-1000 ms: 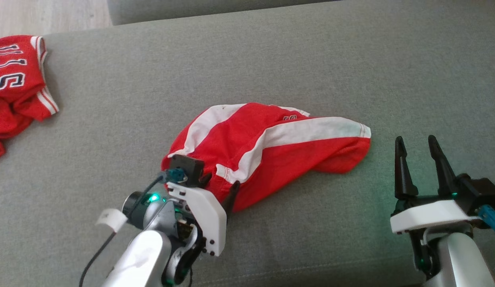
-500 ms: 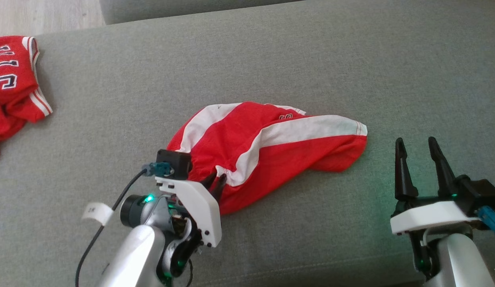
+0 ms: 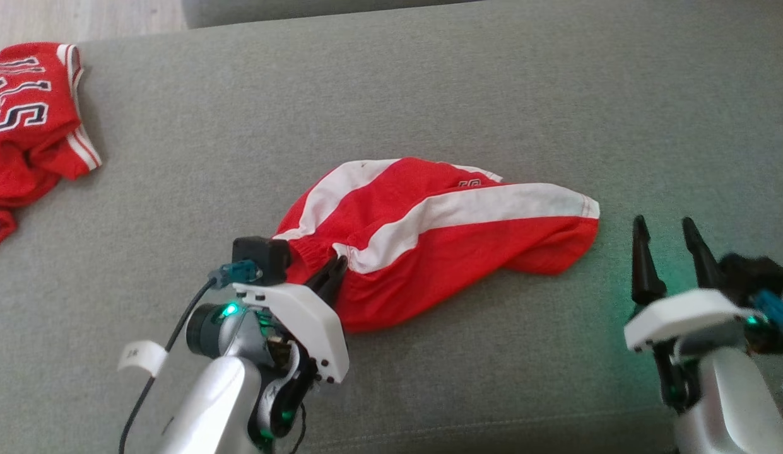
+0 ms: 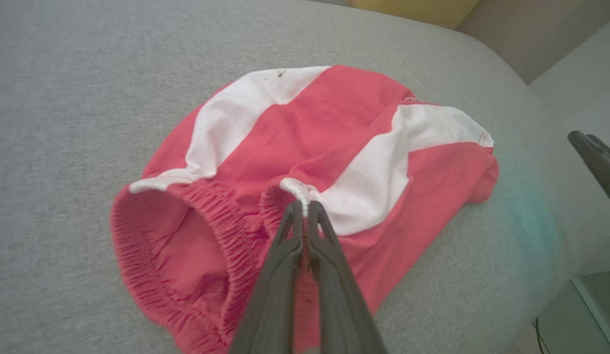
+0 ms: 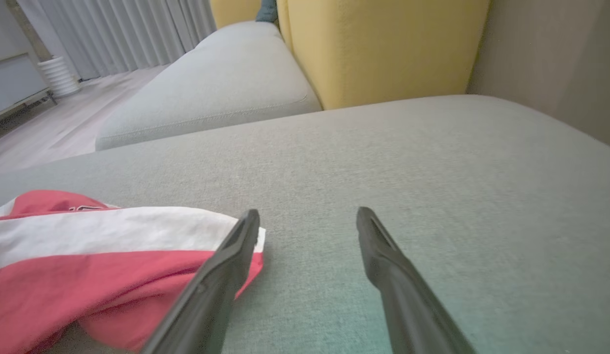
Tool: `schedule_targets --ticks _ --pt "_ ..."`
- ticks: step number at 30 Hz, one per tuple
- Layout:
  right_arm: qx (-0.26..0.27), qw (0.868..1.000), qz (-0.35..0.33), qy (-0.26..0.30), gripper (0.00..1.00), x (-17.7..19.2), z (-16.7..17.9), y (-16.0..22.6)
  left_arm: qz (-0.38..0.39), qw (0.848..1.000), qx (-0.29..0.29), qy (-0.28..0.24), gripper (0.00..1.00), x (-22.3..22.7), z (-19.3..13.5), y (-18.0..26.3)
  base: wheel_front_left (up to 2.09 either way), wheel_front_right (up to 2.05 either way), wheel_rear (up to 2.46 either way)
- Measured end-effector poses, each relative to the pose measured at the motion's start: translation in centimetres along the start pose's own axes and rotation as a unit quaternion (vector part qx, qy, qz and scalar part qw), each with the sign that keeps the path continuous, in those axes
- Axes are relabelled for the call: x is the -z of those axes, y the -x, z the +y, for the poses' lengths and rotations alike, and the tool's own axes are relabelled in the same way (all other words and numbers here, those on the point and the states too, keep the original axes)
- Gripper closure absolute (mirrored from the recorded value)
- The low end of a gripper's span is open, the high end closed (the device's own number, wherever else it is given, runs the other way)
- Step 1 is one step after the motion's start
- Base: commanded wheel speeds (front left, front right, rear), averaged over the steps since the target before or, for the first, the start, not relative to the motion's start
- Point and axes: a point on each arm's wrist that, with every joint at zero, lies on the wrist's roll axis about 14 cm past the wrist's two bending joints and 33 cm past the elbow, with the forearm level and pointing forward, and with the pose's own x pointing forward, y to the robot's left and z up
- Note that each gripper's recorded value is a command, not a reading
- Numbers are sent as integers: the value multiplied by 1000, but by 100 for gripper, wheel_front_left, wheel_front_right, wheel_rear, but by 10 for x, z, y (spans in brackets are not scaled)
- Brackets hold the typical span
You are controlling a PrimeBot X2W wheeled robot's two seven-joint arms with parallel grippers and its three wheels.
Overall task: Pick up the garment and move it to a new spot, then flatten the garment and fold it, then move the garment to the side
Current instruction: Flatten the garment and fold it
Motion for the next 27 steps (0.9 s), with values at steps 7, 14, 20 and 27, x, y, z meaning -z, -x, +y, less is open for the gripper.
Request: schedule_targets --ticks 7,14,20,27 --pt "-24 997 78 -3 0 21 20 -31 -17 1000 -10 15 100 -1 5 4 0 0 0" --pt "-46 988 148 6 0 49 37 -40 -34 999 -3 22 100 -4 -1 6 0 0 0" --pt "-56 984 166 8 0 56 46 -47 -43 999 -12 26 100 -6 3 7 0 0 0" --pt "-63 982 175 15 46 56 52 -56 -43 999 -14 28 100 -4 4 7 0 0 0"
